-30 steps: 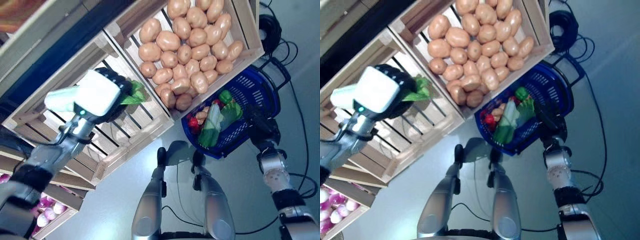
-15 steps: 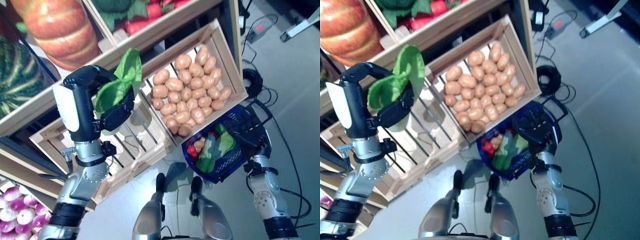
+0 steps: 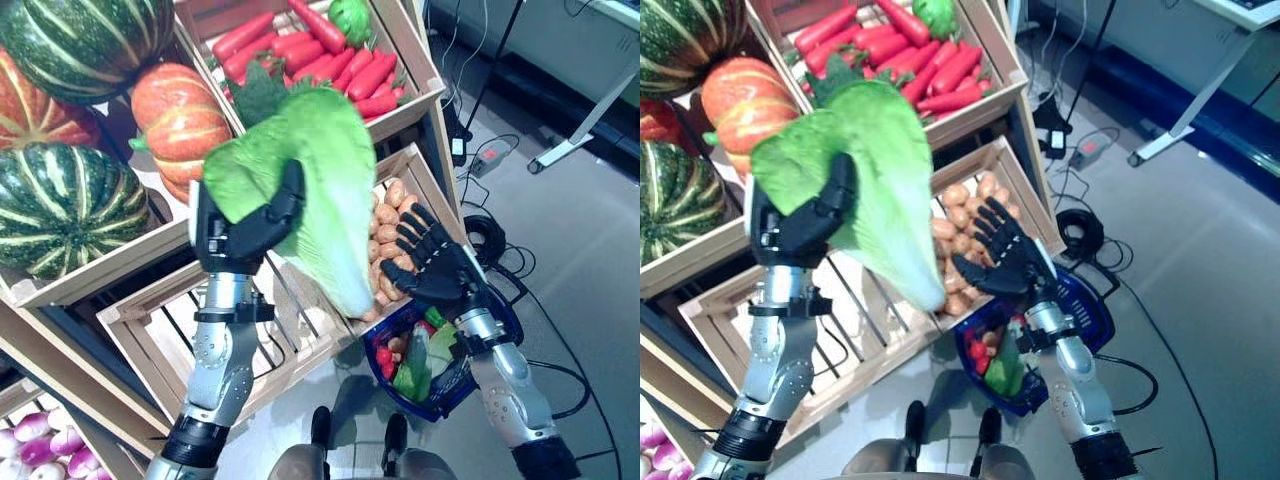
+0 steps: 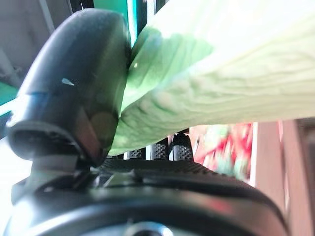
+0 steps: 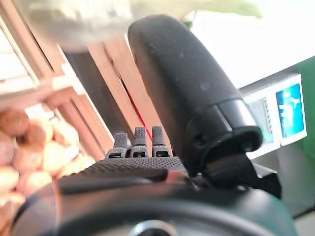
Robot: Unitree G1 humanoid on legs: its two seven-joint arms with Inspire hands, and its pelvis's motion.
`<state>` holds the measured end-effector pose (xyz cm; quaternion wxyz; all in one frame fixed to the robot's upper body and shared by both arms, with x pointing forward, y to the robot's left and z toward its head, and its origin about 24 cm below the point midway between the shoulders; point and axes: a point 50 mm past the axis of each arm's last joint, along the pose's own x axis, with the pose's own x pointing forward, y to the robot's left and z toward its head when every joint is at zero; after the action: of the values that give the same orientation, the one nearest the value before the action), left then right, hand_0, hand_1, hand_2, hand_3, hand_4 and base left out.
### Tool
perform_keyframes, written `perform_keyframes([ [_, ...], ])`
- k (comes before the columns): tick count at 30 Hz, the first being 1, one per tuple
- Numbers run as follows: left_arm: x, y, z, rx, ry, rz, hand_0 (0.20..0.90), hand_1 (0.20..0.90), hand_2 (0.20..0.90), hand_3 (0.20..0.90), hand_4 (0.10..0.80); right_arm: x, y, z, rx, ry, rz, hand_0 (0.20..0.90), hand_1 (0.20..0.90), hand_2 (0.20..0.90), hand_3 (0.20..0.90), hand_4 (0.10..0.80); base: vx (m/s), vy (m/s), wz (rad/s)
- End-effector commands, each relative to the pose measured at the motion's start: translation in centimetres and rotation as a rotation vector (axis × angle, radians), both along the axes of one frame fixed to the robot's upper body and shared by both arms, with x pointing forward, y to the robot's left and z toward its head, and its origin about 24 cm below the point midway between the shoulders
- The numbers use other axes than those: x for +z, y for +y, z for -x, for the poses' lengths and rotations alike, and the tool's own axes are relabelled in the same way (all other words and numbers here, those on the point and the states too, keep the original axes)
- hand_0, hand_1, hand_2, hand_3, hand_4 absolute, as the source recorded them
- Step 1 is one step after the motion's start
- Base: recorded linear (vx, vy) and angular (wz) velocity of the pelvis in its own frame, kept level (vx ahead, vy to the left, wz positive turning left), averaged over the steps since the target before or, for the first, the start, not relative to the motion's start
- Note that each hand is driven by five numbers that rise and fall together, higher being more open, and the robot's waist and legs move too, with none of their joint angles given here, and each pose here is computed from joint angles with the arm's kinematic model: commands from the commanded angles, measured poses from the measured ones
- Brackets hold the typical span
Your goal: Put vegetables into the basket
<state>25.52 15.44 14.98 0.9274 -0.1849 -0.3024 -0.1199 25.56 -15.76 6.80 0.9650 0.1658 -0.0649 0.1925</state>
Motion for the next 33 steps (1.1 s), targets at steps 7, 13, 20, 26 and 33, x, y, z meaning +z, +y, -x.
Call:
perform_keyframes([
  [7,1.9,-1.7,0.8,-0.182,-0.134,-0.105,0.3,0.3,0.3,0.3,0.4,0.5,3.2,2.0,0.354,-0.021,0.059,0.9,0.9,0.9,0.9,0.8,0.061,-0.013,-0.01],
  [13,1.8,-2.2,1.2,-0.284,-0.151,-0.172,0.3,0.3,0.3,0.3,0.4,-1.1,3.8,3.0,0.502,0.087,0.1,0.9,0.9,0.9,0.9,0.8,0.039,-0.01,0.0],
  [20,2.1,-2.3,1.6,-0.329,-0.187,-0.235,0.3,0.3,0.3,0.3,0.4,-1.5,3.0,2.9,0.521,0.141,0.082,0.9,0.9,0.9,0.9,0.8,0.021,-0.004,-0.01],
  [26,2.4,0.1,1.4,-0.208,-0.176,-0.292,0.3,0.3,0.3,0.3,0.4,-1.1,-0.3,2.7,0.368,0.162,0.114,0.9,0.9,0.9,0.9,0.8,0.022,-0.005,-0.04],
  [33,2.0,2.9,1.5,-0.042,-0.134,-0.304,0.3,0.3,0.3,0.3,0.4,-0.8,-3.4,3.1,0.178,0.157,0.047,0.9,0.9,0.9,0.9,0.8,0.007,-0.003,-0.05],
])
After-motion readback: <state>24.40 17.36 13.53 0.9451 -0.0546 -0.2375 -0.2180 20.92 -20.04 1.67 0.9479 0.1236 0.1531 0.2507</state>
